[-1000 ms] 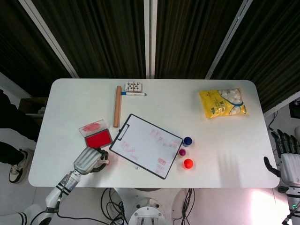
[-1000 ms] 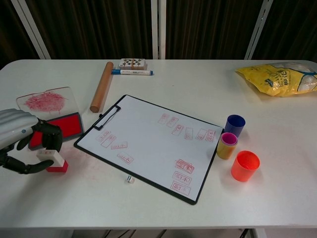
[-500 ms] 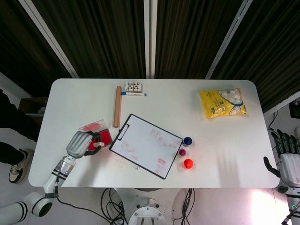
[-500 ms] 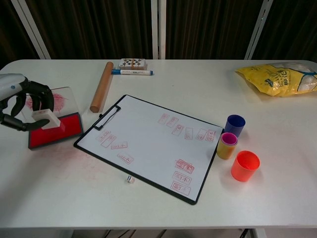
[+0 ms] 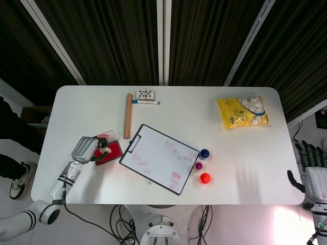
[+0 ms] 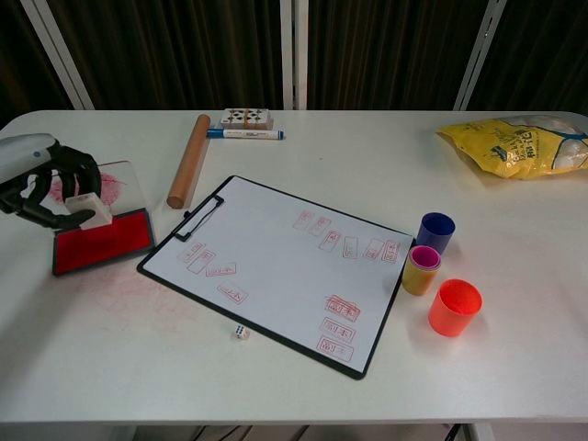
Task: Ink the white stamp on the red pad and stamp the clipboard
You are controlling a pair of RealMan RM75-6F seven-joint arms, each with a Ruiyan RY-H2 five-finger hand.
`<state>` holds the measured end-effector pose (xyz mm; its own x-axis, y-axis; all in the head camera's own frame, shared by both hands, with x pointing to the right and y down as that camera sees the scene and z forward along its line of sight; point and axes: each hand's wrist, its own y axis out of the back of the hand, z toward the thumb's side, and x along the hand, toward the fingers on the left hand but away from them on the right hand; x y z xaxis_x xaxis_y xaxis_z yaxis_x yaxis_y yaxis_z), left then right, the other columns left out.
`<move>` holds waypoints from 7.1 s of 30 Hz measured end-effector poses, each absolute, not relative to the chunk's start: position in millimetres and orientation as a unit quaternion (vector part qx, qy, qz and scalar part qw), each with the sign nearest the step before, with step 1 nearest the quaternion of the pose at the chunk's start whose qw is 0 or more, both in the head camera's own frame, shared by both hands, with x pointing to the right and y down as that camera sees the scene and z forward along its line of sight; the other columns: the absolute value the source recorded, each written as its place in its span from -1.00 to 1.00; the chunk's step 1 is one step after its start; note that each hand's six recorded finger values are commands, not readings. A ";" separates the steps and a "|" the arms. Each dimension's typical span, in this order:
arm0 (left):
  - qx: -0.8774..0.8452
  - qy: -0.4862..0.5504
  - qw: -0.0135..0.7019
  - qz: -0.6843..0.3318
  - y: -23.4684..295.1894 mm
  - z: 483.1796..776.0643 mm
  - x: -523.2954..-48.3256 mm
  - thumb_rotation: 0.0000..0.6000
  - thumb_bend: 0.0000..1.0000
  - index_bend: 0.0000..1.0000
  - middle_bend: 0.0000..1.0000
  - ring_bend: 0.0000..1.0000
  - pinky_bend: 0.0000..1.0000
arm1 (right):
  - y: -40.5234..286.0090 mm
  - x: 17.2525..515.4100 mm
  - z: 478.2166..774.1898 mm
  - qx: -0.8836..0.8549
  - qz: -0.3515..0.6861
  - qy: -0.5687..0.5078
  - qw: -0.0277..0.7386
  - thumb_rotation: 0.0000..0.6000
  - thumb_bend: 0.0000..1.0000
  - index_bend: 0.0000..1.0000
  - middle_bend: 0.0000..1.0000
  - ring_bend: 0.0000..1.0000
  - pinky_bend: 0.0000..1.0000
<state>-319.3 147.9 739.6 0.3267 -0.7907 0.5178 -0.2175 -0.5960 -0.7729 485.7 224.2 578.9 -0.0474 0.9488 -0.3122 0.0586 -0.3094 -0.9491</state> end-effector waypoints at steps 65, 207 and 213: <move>-0.813 0.284 0.315 -0.399 136.2 724.9 -190.7 1.00 -0.15 0.46 0.47 0.19 0.47 | 230.6 491.0 579.1 -0.576 0.569 -0.446 0.382 1.00 -0.44 -1.00 -1.00 -1.00 -1.00; -0.759 0.336 0.288 -0.477 223.7 746.3 -313.9 1.00 -0.19 0.32 0.38 0.19 0.47 | 227.1 491.2 583.4 -0.576 0.573 -0.442 0.380 1.00 -0.42 -1.00 -1.00 -1.00 -1.00; -0.761 0.328 0.289 -0.479 224.6 746.6 -315.3 1.00 -0.24 0.28 0.30 0.16 0.47 | 226.9 490.8 584.5 -0.577 0.574 -0.441 0.379 1.00 -0.42 -1.00 -1.00 -1.00 -1.00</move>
<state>-315.3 224.6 746.6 0.3259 -0.7763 0.5396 -0.2225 -0.6177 -0.7543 490.8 226.9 584.5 -0.0477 0.9435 -0.3280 0.0728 -0.3242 -0.9432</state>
